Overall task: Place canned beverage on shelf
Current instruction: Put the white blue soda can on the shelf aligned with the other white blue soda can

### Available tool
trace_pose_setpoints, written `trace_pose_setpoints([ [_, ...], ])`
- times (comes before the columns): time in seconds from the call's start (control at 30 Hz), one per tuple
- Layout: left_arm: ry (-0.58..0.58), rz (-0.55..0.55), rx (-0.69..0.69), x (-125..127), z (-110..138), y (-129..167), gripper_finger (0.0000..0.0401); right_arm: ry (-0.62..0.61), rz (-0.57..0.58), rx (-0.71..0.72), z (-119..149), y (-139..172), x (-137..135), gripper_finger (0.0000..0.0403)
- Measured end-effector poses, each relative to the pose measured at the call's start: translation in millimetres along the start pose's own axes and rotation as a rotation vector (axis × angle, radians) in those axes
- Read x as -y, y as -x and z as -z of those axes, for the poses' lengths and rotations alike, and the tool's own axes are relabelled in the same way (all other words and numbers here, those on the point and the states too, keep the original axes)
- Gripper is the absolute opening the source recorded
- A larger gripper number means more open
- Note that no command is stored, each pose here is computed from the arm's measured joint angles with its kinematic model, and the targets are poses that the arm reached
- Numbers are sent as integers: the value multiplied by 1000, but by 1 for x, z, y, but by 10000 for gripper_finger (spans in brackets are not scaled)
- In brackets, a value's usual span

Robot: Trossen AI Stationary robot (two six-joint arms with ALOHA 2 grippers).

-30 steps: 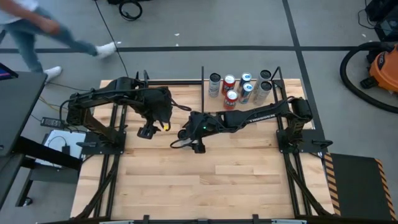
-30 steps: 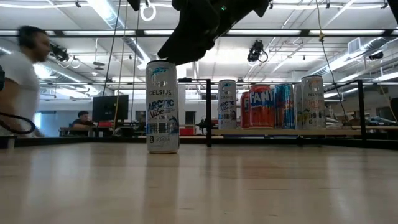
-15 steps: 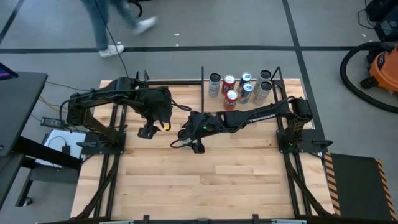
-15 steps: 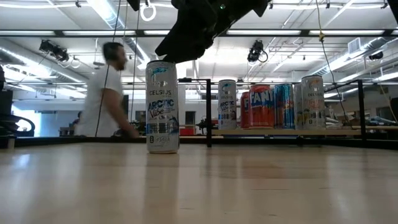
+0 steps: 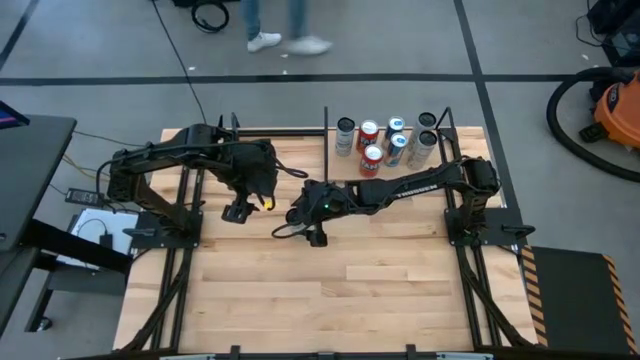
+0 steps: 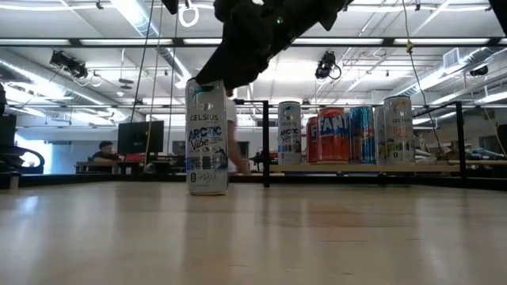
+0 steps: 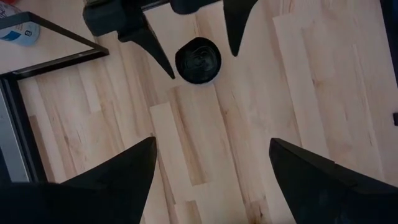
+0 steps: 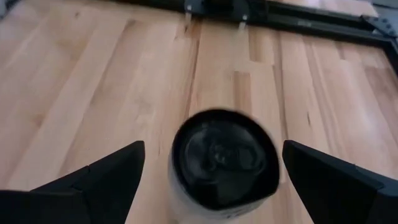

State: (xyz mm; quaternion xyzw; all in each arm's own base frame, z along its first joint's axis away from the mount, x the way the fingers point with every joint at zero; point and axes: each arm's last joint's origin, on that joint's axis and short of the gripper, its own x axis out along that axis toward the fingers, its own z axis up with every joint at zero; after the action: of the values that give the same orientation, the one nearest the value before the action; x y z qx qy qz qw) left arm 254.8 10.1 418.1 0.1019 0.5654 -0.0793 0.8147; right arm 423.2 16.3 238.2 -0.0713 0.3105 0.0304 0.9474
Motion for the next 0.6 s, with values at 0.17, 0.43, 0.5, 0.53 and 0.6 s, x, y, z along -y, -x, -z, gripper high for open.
trace_pose_setpoints([
  [0.17, 0, 0, 0, 0, 0, 0, 314, -5, -11, -5, 0, 1, 1, 389],
  [0.43, -1, 0, 0, 0, 0, 0, 314, -9, -11, -7, 1, 0, 1, 385],
  [0.5, -2, 0, 0, 0, 0, 0, 314, -10, -12, -11, 3, -5, 0, 376],
  [0.53, -2, 0, 0, 0, 0, 0, 314, -9, -14, -26, 6, -7, 0, 370],
  [0.6, -2, 0, 0, 0, 0, 0, 314, -9, -16, -40, 11, -15, -1, 354],
])
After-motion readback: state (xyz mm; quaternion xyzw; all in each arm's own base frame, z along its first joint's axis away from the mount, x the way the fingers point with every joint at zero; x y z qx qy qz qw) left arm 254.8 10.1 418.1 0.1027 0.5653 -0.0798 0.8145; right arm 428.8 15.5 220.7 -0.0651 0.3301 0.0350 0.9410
